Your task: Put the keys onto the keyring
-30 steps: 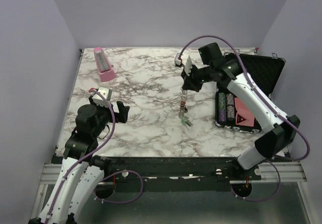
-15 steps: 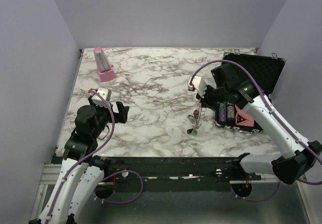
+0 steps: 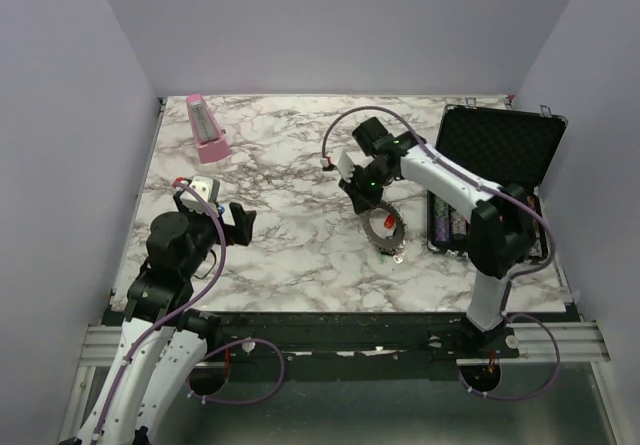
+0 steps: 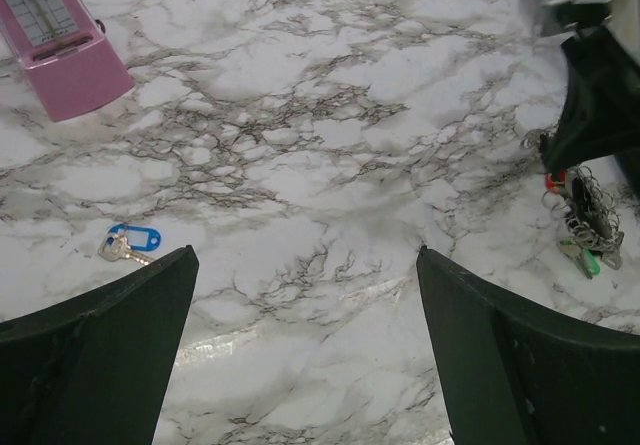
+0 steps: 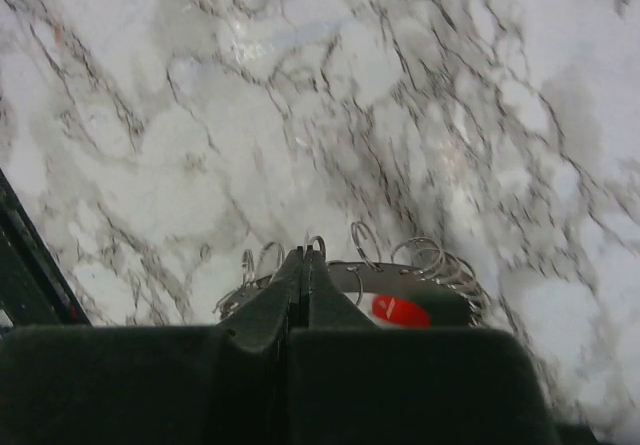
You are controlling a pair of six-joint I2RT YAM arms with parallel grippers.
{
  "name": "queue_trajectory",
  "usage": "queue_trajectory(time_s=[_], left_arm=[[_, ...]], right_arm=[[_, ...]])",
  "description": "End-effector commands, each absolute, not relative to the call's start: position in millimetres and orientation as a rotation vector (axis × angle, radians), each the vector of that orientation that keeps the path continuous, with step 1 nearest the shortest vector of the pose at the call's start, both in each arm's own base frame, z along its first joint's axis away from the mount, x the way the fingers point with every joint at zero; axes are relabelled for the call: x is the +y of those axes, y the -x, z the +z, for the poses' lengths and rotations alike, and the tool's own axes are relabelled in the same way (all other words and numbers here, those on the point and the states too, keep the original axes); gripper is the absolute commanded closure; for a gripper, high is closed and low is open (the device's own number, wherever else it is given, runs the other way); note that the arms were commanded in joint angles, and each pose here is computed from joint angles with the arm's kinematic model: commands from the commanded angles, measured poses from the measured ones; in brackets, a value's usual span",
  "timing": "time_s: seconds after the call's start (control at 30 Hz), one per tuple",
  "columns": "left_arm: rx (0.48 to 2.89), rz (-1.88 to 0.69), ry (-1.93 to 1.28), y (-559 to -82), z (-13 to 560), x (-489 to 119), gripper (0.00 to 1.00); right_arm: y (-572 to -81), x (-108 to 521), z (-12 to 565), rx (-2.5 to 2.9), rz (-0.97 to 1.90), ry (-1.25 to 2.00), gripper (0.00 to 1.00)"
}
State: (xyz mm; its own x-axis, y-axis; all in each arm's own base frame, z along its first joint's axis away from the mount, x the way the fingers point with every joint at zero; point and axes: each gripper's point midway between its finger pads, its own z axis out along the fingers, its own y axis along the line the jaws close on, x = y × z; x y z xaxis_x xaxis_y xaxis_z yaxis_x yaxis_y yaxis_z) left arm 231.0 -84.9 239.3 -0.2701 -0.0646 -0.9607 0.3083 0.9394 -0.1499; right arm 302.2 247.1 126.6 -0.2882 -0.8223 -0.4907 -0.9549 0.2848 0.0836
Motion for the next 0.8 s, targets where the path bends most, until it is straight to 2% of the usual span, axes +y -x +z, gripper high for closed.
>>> queue_trajectory(time_s=[0.0,0.17,0.43,0.77], left_arm=[[1.785,-0.326,-0.145,-233,242,-77,0.01],[1.789,-0.317,-0.145,-233,242,-76,0.01],[1.781,-0.322,-0.148,-233,244,-76,0.01],[1.781,-0.322,-0.151,-233,244,-77,0.01]], right_arm=[[-303,303,97,2.201,0.741,1.571,0.99],[-305,322,64,2.253,0.789,1.55,0.99],[-313,319,46,2.295,0.689,1.52,0.96],[-304,321,51,2.304,0.75,1.521,0.7]])
